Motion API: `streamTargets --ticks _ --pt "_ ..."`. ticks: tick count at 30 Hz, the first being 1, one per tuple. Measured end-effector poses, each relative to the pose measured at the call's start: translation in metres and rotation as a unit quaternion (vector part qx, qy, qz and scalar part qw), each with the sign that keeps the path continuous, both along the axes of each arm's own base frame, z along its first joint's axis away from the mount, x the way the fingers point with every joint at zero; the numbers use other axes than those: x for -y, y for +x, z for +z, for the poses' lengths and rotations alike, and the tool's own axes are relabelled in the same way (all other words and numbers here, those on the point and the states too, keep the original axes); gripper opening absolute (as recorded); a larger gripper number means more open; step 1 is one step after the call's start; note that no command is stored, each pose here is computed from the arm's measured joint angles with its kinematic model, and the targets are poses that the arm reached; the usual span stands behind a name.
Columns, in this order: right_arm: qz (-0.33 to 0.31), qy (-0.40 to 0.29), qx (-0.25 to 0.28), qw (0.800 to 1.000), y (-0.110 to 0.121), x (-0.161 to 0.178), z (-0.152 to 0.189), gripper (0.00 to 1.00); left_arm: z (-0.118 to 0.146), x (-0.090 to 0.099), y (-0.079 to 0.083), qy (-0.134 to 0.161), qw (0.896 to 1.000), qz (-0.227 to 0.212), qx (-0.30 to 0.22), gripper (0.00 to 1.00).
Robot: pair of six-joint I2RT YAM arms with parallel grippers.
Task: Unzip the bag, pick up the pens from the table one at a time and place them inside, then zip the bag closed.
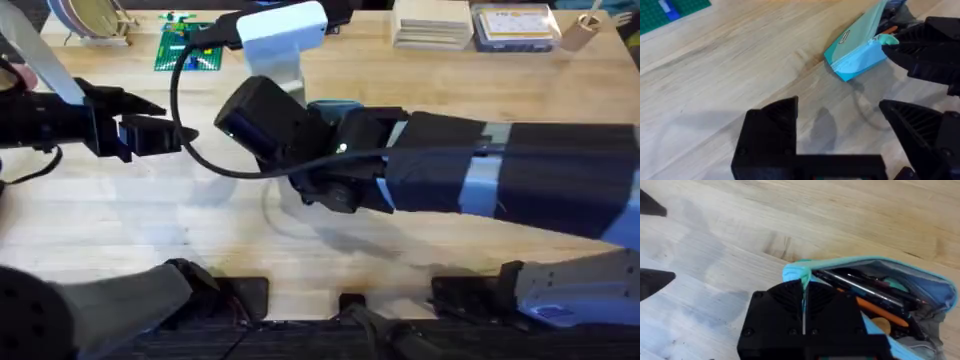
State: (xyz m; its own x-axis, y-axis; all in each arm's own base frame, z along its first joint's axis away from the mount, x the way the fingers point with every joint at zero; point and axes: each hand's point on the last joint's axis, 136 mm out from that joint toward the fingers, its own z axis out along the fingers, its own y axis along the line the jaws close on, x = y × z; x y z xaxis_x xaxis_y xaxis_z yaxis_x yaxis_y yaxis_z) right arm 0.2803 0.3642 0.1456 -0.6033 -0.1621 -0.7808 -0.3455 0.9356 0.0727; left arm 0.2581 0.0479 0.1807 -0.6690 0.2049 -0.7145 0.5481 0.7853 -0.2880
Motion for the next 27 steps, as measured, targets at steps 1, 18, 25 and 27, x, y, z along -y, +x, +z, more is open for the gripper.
streamTargets --ticks 1,18,25,27 --pt "0.0 0.0 0.0 1.0 0.0 0.0 0.0 0.033 -0.002 0.001 0.001 -0.006 1.0 -0.007 0.002 0.993" --pt "0.0 0.0 0.0 1.0 0.0 0.0 0.0 0.031 -0.042 0.001 0.026 -0.091 0.992 -0.076 0.052 0.994" --pt "0.0 0.0 0.0 1.0 0.0 0.0 0.0 0.031 -0.057 -0.004 0.036 -0.108 0.989 -0.074 0.063 0.994" --pt "0.0 0.0 0.0 1.0 0.0 0.0 0.0 0.031 -0.057 -0.003 0.036 -0.111 0.989 -0.073 0.063 0.994"
